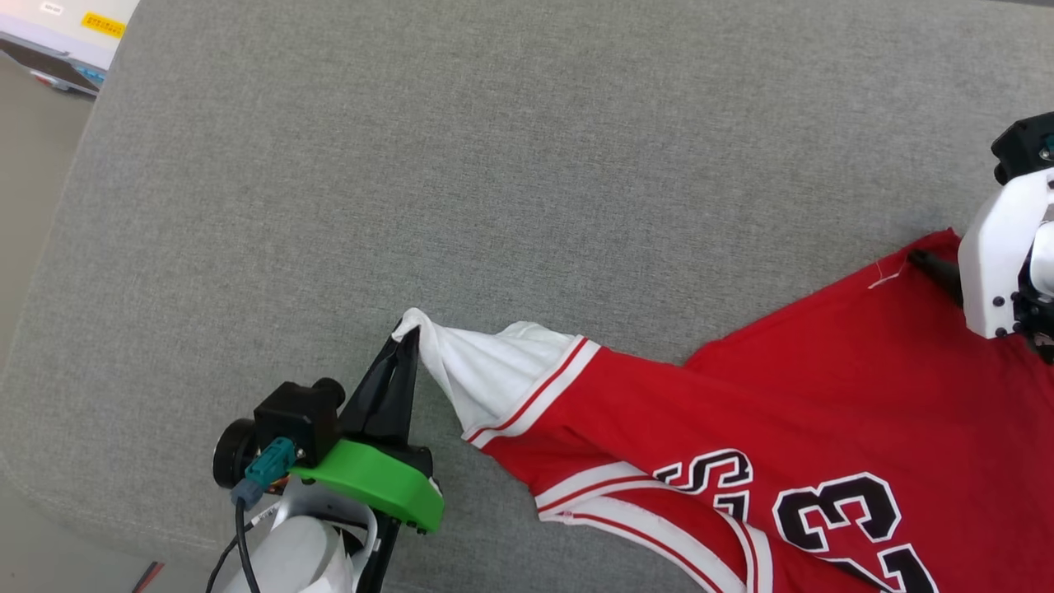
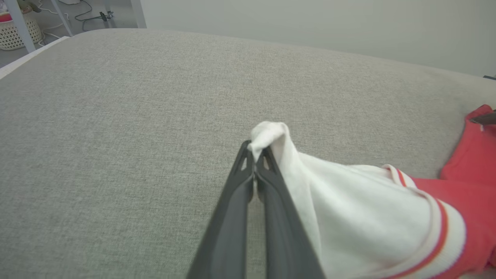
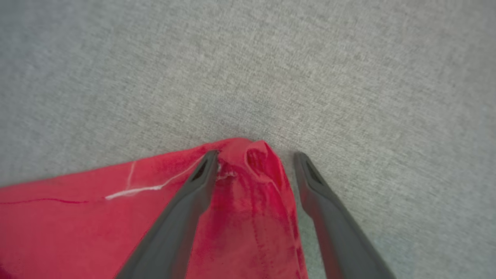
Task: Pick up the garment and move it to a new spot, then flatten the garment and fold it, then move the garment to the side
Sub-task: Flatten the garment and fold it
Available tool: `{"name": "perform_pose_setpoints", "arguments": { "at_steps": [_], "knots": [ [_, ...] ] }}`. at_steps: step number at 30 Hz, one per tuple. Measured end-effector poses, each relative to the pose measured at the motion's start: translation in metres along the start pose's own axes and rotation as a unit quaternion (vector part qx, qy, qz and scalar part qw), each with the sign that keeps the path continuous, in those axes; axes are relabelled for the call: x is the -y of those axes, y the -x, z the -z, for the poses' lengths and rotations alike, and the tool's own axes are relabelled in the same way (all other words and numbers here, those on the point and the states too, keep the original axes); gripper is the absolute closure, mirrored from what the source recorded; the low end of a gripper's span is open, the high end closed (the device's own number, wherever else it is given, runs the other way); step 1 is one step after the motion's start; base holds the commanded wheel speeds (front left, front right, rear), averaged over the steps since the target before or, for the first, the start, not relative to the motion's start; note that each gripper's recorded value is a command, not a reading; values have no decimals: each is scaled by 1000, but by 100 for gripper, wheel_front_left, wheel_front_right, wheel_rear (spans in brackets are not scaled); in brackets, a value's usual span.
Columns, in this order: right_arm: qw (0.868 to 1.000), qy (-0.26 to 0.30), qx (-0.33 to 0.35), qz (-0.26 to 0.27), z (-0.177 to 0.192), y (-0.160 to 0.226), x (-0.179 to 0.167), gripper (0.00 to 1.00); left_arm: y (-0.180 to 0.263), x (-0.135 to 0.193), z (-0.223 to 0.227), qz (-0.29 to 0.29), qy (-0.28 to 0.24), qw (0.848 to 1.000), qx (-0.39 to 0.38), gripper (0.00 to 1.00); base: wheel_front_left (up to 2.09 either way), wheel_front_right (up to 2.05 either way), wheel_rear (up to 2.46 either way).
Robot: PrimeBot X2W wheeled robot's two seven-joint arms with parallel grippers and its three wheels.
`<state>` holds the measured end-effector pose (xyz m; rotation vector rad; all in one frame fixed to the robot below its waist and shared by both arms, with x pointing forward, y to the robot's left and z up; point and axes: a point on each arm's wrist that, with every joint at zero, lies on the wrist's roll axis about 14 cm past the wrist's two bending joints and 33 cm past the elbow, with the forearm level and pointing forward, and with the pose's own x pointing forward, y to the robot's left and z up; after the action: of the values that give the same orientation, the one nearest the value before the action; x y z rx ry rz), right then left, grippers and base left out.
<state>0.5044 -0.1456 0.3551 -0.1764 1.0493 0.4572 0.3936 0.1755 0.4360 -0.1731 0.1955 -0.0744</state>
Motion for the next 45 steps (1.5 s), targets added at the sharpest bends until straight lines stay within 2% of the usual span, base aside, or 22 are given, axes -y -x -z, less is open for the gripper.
{"name": "perform_pose_setpoints", "arguments": {
  "at_steps": [3, 4, 5, 11, 16, 22, 28, 36, 45],
  "knots": [
    [1000, 7, -7, -7, 1, -6, -3, 0, 1, -4, 5, -7, 1, 1000, -6, 100, 0, 0, 0],
    [1000, 5, -4, -12, 1, -6, -5, 69, 1, -5, 7, -8, 1, 1000, -8, 100, 0, 0, 0],
    [1000, 3, 3, -13, 0, -6, -4, 100, 0, -5, 7, -9, 0, 1000, -9, 100, 0, 0, 0],
    [997, -9, 72, -18, -18, 7, -7, 100, 0, -5, 2, -3, -3, 1000, 1, 100, 0, 0, 0],
    [984, -7, 179, -9, -50, 39, -4, 100, -3, -6, -19, 6, -21, 999, 30, 100, 0, 0, 0],
    [950, -4, 313, 17, -91, 99, 10, 100, -16, 1, -80, 36, -59, 991, 111, 100, 0, 0, 0],
    [908, 12, 417, 37, -121, 166, 10, 100, -24, 23, -161, 74, -87, 972, 204, 100, 0, 0, 0],
    [863, 30, 500, 69, -148, 237, 13, 100, -36, 65, -244, 141, -134, 941, 276, 100, 0, 0, 0],
    [816, 60, 562, 123, -224, 291, 35, 100, -80, 104, -345, 183, -188, 898, 354, 100, 0, 0, 0]
  ]
}}
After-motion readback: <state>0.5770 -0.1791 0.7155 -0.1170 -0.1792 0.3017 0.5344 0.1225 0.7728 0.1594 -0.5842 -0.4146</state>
